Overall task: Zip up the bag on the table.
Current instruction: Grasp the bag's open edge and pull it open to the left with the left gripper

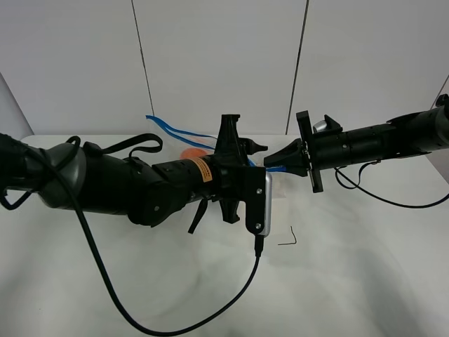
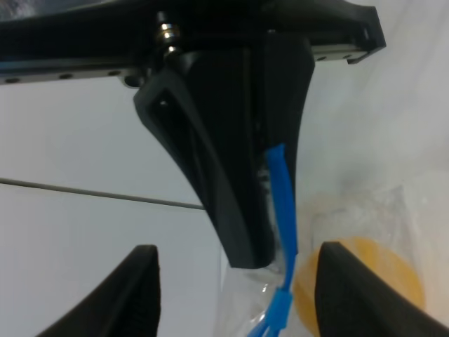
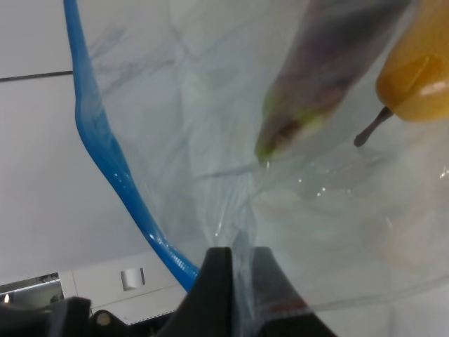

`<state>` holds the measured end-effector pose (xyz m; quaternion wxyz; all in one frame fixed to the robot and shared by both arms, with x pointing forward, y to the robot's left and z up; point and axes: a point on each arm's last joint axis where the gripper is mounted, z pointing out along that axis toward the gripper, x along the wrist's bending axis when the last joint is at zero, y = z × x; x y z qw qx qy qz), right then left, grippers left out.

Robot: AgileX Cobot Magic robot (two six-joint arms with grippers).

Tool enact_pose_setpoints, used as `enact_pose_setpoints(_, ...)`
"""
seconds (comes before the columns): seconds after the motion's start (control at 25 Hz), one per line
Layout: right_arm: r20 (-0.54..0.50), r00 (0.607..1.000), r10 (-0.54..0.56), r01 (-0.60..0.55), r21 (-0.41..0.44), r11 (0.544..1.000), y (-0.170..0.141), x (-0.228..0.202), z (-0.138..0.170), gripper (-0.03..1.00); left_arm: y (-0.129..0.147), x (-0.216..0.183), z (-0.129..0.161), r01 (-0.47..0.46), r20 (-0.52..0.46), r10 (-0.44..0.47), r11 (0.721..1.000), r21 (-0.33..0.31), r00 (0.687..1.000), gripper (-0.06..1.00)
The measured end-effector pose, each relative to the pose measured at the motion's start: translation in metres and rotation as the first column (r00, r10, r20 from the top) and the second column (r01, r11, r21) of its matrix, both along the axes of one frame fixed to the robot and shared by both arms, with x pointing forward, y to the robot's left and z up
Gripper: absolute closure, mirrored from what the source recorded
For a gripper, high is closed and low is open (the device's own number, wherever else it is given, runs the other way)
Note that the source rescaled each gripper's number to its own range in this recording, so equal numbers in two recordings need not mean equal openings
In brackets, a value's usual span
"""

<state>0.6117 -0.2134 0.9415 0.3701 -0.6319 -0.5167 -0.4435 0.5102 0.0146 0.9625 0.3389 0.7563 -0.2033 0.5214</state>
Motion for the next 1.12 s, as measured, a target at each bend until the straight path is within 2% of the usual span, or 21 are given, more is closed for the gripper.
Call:
enact_pose_setpoints(0.2, -0.001, 1.000, 0.000, 0.000, 0.001, 1.000, 0.000, 0.000, 0.000, 0.97, -0.002, 0.002, -0.014, 0.001, -0.017, 0.000, 1.000, 0.017, 1.000, 0.33)
enact_pose_setpoints(0.4, -0.001, 1.000, 0.000, 0.000, 0.001, 1.000, 0.000, 0.000, 0.000, 0.97, -0.003, 0.002, -0.011, 0.002, 0.008, -0.002, 1.000, -0.012, 1.000, 0.35)
enact_pose_setpoints(0.6, -0.001, 1.000, 0.000, 0.000, 0.001, 1.000, 0.000, 0.000, 0.000, 0.97, -0.003, 0.002, -0.011, 0.002, 0.011, -0.002, 1.000, -0.015, 1.000, 0.49)
enact_pose_setpoints(0.88, -0.001, 1.000, 0.000, 0.000, 0.001, 1.000, 0.000, 0.000, 0.000, 0.97, -0.003, 0.002, -0.011, 0.002, 0.011, -0.002, 1.000, -0.015, 1.000, 0.63)
enact_pose_setpoints(1.12, -0.001, 1.000, 0.000, 0.000, 0.001, 1.000, 0.000, 0.000, 0.000, 0.97, -0.003, 0.002, -0.011, 0.002, 0.011, -0.002, 1.000, -0.015, 1.000, 0.69)
